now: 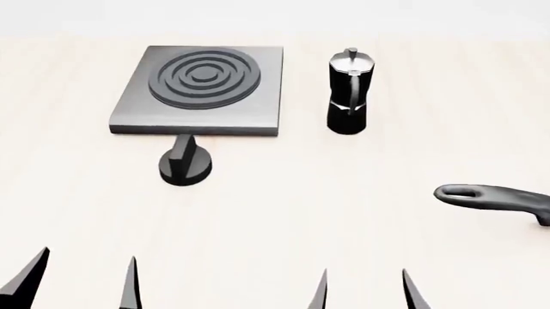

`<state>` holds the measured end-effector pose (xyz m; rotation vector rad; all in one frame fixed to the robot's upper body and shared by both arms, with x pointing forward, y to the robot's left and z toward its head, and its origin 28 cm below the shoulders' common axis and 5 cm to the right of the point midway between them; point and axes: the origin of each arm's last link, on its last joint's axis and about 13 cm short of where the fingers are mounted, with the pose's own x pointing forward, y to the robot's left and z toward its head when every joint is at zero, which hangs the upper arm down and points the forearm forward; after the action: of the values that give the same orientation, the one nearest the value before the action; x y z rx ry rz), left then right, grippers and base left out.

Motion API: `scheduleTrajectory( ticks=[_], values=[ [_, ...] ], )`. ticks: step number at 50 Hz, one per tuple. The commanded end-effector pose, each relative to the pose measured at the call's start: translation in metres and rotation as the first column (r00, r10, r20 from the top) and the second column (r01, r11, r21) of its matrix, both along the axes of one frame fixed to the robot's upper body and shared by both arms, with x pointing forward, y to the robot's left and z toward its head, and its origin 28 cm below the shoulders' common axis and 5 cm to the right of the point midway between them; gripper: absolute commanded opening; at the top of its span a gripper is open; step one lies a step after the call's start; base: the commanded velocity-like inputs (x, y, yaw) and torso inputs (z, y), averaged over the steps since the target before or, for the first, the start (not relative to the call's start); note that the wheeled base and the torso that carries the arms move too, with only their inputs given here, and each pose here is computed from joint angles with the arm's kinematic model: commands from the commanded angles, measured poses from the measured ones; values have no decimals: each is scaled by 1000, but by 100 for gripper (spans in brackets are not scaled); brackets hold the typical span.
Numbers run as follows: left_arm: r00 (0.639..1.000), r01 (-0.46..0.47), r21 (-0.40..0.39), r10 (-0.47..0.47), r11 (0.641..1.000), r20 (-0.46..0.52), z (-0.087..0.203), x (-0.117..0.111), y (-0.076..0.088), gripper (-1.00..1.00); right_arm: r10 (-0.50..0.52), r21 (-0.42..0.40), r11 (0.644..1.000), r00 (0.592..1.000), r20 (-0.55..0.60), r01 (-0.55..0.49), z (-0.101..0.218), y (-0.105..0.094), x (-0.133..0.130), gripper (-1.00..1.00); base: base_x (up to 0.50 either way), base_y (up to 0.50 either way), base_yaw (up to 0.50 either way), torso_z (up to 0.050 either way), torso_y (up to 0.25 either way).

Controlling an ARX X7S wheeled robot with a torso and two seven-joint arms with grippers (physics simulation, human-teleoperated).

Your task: Put the moka pot on the stove.

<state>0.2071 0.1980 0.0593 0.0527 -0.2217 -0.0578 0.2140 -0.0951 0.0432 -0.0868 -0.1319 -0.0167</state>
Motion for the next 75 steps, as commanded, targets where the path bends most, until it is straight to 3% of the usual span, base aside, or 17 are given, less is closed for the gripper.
scheduleTrajectory(
  ticks=[1, 75],
  values=[
    [1000, 2, 1, -2, 1000, 1, 0, 2, 0, 100, 1, -9, 1000, 1000, -4, -1, -1, 1, 2, 100, 125, 0, 0, 0, 0],
    [1000, 12, -21, -11, 1000, 13, 2, 8, 2, 100, 0, -10, 1000, 1000, 18, 0, 5, 3, 1, 100, 120, 0, 0, 0, 0]
  ],
)
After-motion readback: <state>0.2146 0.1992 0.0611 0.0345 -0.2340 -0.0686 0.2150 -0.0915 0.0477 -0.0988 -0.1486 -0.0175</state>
